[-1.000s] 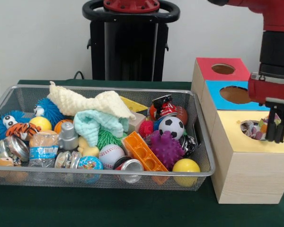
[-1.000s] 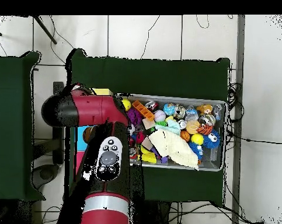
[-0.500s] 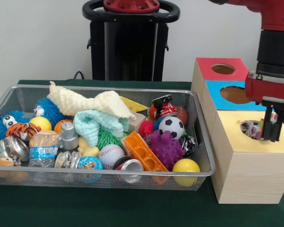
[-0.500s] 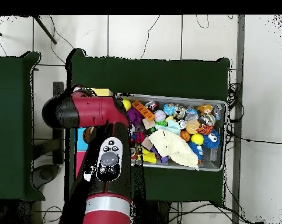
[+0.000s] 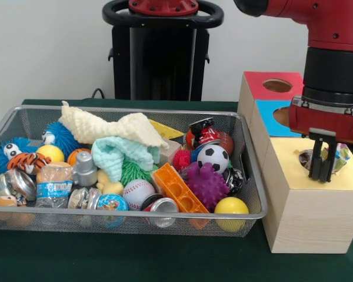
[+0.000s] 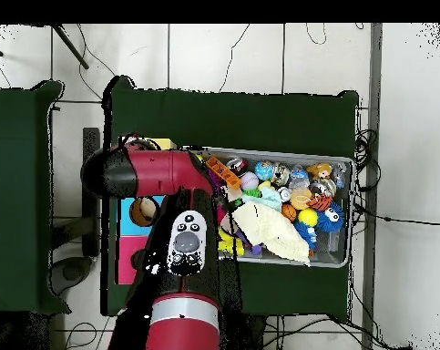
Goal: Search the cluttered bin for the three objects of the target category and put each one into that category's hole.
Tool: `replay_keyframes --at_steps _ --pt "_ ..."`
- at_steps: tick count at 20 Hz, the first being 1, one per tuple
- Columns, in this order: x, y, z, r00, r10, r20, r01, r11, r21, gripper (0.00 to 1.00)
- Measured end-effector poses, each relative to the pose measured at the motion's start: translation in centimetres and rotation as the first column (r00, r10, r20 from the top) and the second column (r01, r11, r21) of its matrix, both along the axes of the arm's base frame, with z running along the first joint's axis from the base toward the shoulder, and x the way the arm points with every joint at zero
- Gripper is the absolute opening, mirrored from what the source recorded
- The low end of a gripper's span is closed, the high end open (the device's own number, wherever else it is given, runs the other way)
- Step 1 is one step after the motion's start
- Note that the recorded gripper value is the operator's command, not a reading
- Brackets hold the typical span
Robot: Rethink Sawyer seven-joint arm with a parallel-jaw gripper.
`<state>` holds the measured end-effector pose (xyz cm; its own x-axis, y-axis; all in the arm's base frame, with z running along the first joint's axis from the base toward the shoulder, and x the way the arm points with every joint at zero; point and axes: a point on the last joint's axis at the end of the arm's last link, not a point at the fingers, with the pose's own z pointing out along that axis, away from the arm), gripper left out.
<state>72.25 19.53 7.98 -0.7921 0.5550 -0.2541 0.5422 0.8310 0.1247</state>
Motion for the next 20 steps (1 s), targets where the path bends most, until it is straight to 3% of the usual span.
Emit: replay_keyframes --at_steps 20 --pt "-0.19 0.14 0.07 0.9999 0.011 -0.004 -0.011 0.9998 0.015 0.0"
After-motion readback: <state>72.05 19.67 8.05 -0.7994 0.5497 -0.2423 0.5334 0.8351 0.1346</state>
